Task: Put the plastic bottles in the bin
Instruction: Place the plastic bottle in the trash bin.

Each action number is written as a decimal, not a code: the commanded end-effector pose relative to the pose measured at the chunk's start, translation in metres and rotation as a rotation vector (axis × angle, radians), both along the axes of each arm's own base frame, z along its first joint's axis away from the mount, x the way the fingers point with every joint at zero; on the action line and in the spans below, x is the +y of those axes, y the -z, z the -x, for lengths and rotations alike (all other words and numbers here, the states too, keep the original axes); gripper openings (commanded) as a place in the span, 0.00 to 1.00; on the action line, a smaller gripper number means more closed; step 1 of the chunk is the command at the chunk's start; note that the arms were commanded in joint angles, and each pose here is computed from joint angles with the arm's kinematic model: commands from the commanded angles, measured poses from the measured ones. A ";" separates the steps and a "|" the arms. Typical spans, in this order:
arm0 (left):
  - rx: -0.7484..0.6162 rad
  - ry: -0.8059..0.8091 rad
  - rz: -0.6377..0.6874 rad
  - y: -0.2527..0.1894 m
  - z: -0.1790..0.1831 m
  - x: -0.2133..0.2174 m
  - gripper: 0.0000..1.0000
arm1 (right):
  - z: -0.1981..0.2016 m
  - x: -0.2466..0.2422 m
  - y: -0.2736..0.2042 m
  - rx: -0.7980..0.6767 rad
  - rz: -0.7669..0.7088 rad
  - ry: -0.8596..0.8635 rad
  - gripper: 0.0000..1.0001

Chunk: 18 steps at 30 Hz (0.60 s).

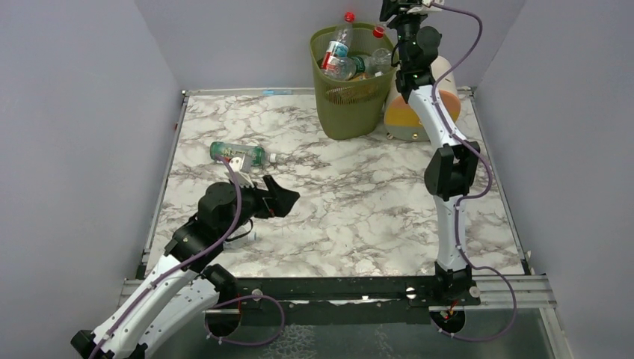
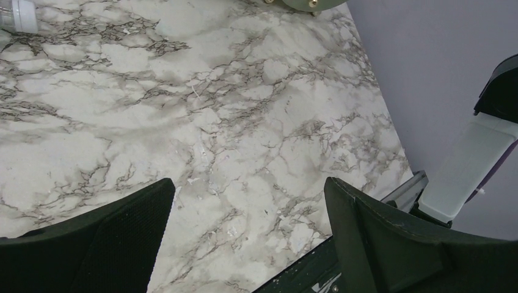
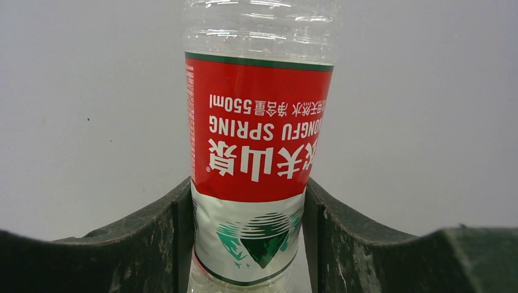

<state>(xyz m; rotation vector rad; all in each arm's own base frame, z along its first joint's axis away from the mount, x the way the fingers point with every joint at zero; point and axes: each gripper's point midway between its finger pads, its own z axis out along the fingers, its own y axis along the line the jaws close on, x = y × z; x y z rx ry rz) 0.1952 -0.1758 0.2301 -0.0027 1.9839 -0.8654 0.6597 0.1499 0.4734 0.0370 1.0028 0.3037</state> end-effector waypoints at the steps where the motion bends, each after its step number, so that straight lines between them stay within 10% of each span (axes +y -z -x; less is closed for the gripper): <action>1: -0.047 0.007 0.008 -0.010 -0.013 -0.007 0.99 | -0.004 0.005 0.008 -0.075 0.039 0.036 0.47; 10: -0.053 0.025 0.003 -0.007 -0.016 -0.013 0.99 | -0.026 0.015 0.050 -0.023 0.094 0.035 0.51; 18: -0.061 0.034 0.014 -0.010 -0.013 -0.013 0.99 | -0.014 0.026 0.060 0.013 0.121 0.006 0.89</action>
